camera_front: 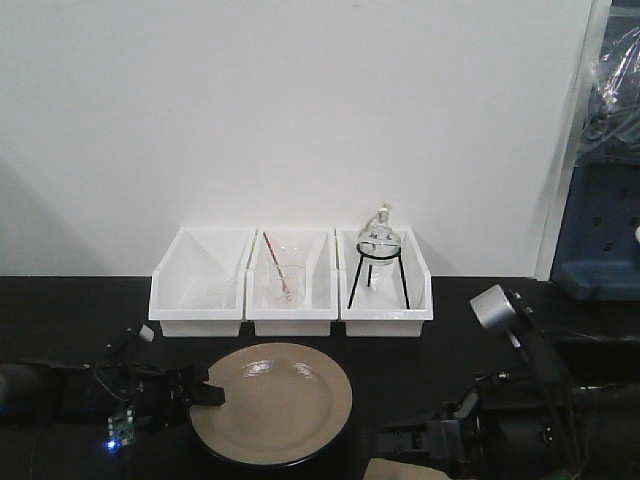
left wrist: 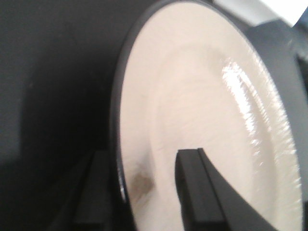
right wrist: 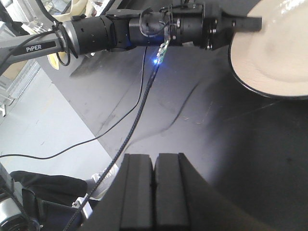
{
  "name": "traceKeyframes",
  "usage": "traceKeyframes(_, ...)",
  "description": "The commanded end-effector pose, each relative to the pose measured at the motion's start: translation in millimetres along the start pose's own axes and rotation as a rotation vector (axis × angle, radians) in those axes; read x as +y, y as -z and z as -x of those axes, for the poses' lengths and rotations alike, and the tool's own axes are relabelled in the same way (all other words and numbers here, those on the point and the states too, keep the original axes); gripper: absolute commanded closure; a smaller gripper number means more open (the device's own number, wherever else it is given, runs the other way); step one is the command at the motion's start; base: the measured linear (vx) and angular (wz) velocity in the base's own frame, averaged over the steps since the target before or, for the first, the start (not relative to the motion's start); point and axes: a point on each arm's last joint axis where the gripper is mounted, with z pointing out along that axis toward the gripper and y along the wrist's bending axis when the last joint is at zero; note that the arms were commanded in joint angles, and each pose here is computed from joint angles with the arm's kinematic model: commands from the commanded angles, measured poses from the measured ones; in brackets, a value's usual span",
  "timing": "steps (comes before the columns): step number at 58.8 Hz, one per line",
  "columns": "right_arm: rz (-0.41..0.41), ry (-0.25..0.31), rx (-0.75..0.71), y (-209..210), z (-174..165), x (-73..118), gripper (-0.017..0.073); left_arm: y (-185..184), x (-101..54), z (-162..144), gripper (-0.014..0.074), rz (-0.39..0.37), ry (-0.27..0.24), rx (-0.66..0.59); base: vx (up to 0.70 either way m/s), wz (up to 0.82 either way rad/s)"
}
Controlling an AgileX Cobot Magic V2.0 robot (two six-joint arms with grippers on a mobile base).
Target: Arrange circular plates on left workspace
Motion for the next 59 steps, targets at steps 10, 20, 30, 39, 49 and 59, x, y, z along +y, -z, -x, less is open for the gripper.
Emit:
traceKeyframes(10,0.046,0.027,-0.063,7.8,12.6,14.0,0.0529,33.4,-31.9,31.1,0.0153,-0.079,-0.046,-0.103,0.00,0.00)
traceKeyframes(20,0.047,0.028,-0.063,7.8,12.5,14.0,0.0529,59.3,-35.9,40.9,0.0153,-0.090,-0.107,-0.108,0.00,0.00)
traceKeyframes(30,0.045,0.027,-0.065,7.8,12.8,13.8,0.0529,96.6,-36.8,49.3,0.0161,-0.093,-0.137,-0.085,0.00,0.00)
traceKeyframes(39,0.018,0.025,-0.084,7.8,14.5,11.4,0.0529,136.1,-40.0,55.7,0.0239,-0.092,-0.101,-0.076,0.00,0.00)
traceKeyframes(49,-0.053,-0.063,-0.145,13.3,20.7,0.8,0.0532,176.9,-59.5,52.2,0.0528,-0.082,-0.151,-0.043,0.00,0.00)
traceKeyframes(59,-0.106,-0.197,-0.239,57.2,30.3,-32.8,0.0570,206.8,-83.1,32.0,0.0599,-0.025,-0.243,-0.046,0.00,0.01)
